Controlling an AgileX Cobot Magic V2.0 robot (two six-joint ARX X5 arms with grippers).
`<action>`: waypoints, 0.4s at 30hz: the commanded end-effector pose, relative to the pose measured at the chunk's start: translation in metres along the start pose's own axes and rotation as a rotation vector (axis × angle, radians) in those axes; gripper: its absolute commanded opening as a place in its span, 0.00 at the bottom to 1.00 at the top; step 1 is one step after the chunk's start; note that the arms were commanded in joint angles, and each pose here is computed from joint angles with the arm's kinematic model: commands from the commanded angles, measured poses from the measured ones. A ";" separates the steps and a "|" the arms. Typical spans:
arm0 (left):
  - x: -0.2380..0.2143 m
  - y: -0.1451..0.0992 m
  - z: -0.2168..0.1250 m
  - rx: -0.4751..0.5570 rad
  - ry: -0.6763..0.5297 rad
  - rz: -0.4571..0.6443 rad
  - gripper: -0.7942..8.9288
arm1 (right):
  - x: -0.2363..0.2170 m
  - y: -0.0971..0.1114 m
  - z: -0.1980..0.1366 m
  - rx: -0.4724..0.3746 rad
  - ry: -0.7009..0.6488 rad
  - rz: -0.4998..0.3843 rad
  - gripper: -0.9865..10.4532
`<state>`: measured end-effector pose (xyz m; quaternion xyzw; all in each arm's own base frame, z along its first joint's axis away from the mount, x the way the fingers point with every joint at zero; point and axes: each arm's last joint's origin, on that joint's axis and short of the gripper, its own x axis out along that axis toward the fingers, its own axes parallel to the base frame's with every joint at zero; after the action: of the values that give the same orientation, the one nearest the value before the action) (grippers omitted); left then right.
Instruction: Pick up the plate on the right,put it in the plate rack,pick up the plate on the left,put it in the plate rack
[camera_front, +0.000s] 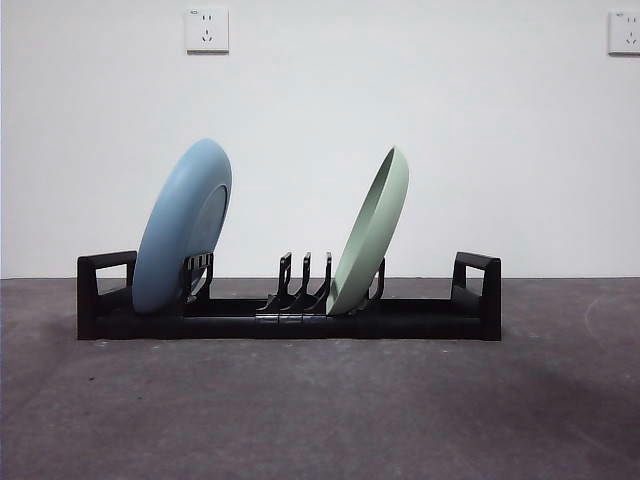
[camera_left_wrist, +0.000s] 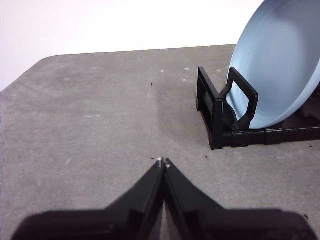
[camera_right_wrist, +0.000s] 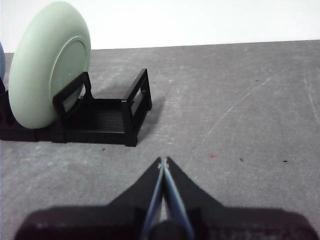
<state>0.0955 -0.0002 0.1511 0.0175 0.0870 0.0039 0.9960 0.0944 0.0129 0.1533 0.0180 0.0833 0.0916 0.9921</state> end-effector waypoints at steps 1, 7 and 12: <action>0.001 0.000 -0.004 -0.006 0.011 0.004 0.08 | 0.002 0.000 -0.005 0.043 0.014 -0.004 0.09; 0.001 0.000 -0.004 -0.006 0.011 0.004 0.08 | 0.002 0.000 -0.005 0.043 0.018 -0.005 0.09; 0.001 0.000 -0.004 -0.006 0.011 0.004 0.08 | 0.002 -0.001 -0.005 0.043 0.018 -0.006 0.09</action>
<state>0.0954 -0.0002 0.1512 0.0175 0.0868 0.0039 0.9961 0.0945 0.0129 0.1531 0.0324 0.0853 0.0901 0.9917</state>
